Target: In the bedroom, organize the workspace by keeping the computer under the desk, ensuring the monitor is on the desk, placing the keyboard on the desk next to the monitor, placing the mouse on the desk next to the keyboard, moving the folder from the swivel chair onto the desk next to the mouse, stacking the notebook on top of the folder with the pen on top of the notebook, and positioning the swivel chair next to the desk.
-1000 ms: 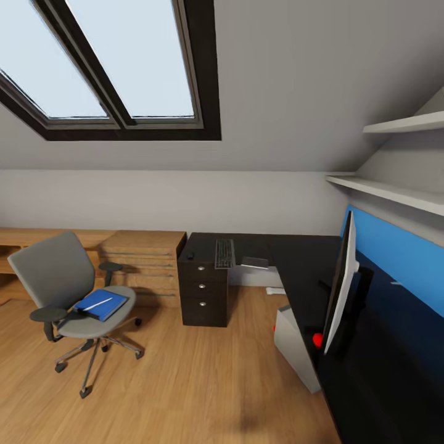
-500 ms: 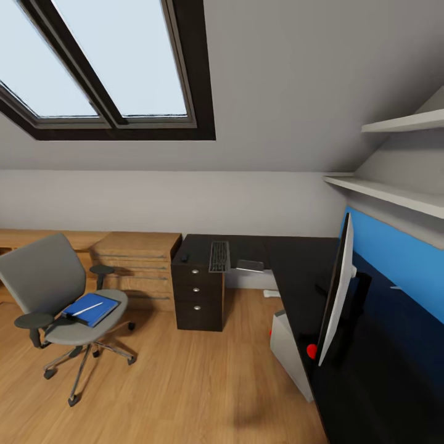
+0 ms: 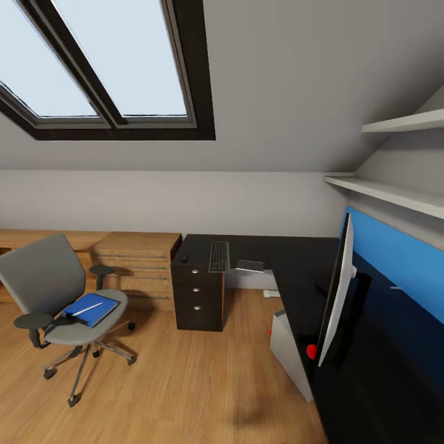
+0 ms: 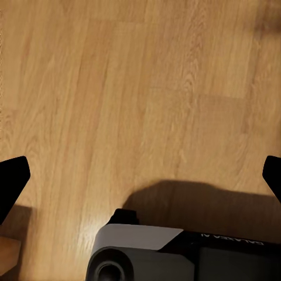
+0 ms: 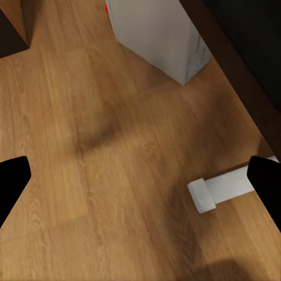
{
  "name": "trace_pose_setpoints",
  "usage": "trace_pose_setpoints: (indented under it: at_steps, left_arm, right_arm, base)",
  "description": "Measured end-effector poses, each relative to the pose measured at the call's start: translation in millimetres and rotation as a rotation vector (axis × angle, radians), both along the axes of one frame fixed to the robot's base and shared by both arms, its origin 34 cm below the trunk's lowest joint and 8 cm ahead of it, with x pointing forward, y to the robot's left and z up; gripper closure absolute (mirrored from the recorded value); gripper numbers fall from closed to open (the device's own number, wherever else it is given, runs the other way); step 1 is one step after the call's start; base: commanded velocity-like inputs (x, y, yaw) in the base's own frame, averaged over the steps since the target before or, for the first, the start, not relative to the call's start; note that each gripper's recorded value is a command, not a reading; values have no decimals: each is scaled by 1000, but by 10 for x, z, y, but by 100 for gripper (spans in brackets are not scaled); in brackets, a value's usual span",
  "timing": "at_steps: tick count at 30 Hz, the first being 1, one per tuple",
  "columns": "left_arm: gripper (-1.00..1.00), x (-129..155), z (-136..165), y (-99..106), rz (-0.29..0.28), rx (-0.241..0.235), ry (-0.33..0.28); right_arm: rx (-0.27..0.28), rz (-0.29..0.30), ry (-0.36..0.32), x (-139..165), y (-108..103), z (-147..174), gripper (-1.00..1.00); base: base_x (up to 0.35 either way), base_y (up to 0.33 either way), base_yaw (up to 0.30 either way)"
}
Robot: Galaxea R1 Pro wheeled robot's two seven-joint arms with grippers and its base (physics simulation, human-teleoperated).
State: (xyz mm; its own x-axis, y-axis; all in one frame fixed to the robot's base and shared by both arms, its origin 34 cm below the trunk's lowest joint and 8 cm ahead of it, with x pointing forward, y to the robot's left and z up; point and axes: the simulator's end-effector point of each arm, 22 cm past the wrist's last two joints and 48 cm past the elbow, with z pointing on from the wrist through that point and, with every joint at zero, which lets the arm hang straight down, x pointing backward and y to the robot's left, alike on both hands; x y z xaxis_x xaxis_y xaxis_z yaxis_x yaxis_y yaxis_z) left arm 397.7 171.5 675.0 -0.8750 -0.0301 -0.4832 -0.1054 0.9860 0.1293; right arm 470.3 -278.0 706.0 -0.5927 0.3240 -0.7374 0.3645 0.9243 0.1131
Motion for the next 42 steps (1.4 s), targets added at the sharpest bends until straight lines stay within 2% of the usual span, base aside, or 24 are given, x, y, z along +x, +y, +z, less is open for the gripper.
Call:
trace_pose_setpoints:
  at_steps: [10,11,12,15,16,18,19,25,27,28,32,36,42]
  left_arm:
    - [-100,1,0,1,0,0,0]
    - [-100,0,0,2,0,0,0]
    - [-100,-1,0,2,0,0,0]
    - [-100,1,1,3,0,1,0]
    - [-100,-1,0,3,0,1,0]
    - [-100,-1,0,4,1,1,0]
    - [-100,2,1,9,1,2,0]
    - [-100,4,2,16,3,2,-2]
    - [-100,13,6,27,10,1,-8]
    - [-100,31,14,42,22,-2,-16]
    - [-100,55,26,65,42,-6,-28]
    - [-100,90,46,86,57,-8,-47]
    - [-100,148,86,108,75,-10,-81]
  right_arm:
    - [-4,8,-8,23,2,17,-100]
    - [3,5,-9,20,48,16,-100]
    - [23,13,-9,21,199,12,-100]
    - [28,13,-17,47,235,31,-100]
    - [35,18,-75,269,301,182,-100]
    - [44,11,-122,439,331,311,-100]
    - [51,12,-170,609,372,452,-100]
    - [74,1,-328,1132,425,983,-100]
    - [83,-4,-396,1335,435,1241,-100]
    - [91,-10,-449,1512,445,1486,-100]
    - [107,-35,-499,1786,431,1897,-100]
    - [121,-58,-482,2014,406,2304,-100]
    - [114,-24,-309,2094,457,2984,-100]
  base:
    - [0,0,0]
    - [0,0,0]
    - [0,0,0]
    - [0,0,0]
    - [0,0,0]
    - [0,0,0]
    - [0,0,0]
    - [0,0,0]
    - [0,0,0]
    - [0,0,0]
    - [0,0,0]
    - [0,0,0]
    - [0,0,0]
